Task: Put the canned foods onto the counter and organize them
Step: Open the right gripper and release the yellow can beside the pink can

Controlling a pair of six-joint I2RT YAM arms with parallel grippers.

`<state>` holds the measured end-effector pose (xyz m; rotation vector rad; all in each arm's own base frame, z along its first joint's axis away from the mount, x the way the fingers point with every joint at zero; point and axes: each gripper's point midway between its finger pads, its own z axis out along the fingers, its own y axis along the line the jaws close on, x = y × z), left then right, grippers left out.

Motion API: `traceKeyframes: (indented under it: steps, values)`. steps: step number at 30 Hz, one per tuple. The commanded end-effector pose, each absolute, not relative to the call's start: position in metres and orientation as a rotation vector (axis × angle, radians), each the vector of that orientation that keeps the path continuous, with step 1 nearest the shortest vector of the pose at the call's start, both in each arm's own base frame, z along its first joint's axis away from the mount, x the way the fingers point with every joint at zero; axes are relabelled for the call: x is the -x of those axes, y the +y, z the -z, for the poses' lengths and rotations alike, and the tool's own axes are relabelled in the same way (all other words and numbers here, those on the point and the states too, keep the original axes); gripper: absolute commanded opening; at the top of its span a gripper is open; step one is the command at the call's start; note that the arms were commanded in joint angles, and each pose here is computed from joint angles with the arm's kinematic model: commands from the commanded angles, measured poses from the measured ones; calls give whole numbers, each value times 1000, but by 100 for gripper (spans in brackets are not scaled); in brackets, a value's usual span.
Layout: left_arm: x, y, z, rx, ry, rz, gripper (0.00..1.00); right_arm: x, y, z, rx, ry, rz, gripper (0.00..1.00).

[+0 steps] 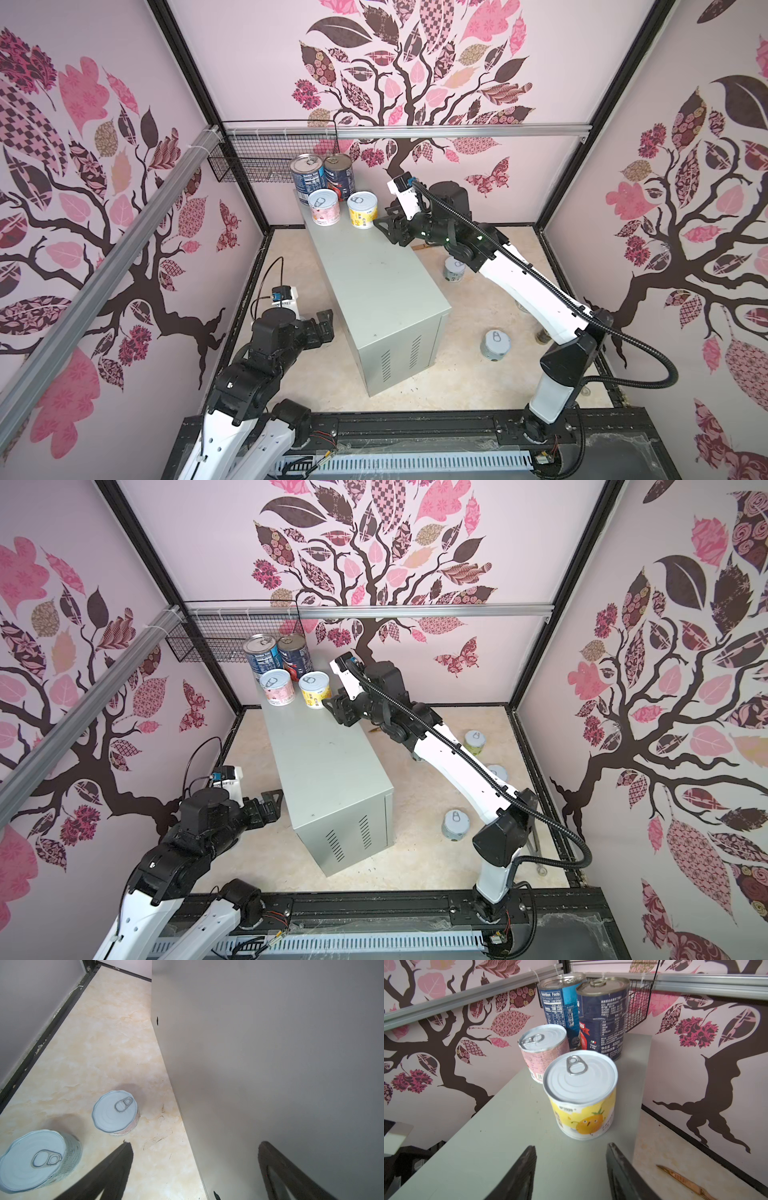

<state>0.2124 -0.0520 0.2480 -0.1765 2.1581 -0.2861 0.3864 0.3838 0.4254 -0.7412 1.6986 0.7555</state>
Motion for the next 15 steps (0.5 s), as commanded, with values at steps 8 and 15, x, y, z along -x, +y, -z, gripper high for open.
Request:
traceKeyframes:
  steps: [8,15]
  values:
    - [-215,-51,-241,192,2167,276,98,-417,412,-408,711,1726,-804,53]
    - [-215,-51,-240,193,2172,281,98,-433,421,-401,701,1732,-818,51]
